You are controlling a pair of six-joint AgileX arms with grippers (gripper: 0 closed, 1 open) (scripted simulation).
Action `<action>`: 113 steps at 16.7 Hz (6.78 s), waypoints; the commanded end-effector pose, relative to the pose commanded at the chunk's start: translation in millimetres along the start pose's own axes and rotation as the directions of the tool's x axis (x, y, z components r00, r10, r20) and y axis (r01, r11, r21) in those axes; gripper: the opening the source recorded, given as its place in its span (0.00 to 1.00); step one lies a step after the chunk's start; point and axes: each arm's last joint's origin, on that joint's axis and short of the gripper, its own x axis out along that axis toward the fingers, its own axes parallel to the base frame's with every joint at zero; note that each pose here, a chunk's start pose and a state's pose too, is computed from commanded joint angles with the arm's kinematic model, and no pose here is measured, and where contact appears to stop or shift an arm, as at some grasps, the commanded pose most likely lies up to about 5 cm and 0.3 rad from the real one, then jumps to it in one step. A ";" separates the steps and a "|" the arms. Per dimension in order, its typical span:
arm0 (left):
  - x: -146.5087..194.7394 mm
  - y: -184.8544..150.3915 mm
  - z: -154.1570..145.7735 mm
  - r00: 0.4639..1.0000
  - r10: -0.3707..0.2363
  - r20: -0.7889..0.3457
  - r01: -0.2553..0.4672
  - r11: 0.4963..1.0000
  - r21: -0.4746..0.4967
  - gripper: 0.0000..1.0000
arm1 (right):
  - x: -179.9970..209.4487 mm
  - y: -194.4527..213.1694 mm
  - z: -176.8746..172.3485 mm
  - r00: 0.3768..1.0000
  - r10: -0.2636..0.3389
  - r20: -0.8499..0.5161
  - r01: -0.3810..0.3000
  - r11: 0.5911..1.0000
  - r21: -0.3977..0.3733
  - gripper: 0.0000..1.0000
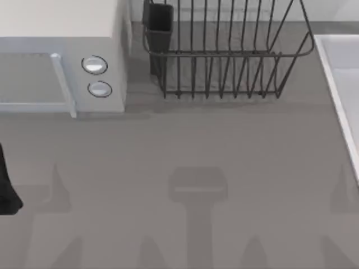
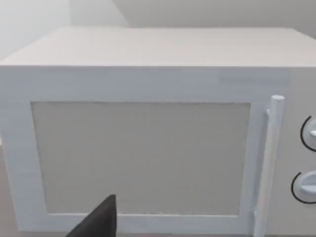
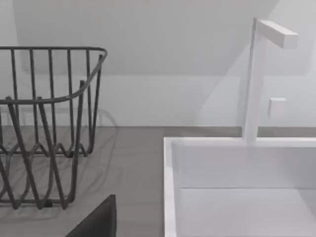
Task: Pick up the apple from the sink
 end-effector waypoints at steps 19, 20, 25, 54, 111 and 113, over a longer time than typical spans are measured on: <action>0.0 0.0 0.0 1.000 0.000 0.000 0.000 1.000 0.000 1.00 | 0.0 0.0 0.0 1.000 0.000 0.000 0.000 1.000 0.000 1.00; 0.0 0.0 0.0 1.000 0.000 0.000 0.000 1.000 0.000 1.00 | 0.0 0.0 0.0 1.000 0.000 0.000 0.000 1.000 0.000 1.00; 0.0 0.0 0.0 1.000 0.000 0.000 0.000 1.000 0.000 1.00 | 0.0 -0.3 1.8 1.000 -0.003 -0.007 0.003 1.000 -0.003 1.00; 0.0 0.0 0.0 1.000 0.000 0.000 0.000 1.000 0.000 1.00 | 241.4 -142.4 -1.0 0.000 0.000 -1.000 0.010 1.000 0.000 1.00; 0.0 0.0 0.0 1.000 0.000 0.000 0.000 1.000 0.000 1.00 | 262.7 -151.2 69.6 0.017 0.013 -1.000 0.020 1.000 0.013 0.00; 0.0 0.0 0.0 1.000 0.000 0.000 0.000 1.000 0.000 1.00 | 254.8 -147.2 101.4 0.031 0.007 -1.000 0.020 1.000 0.007 0.00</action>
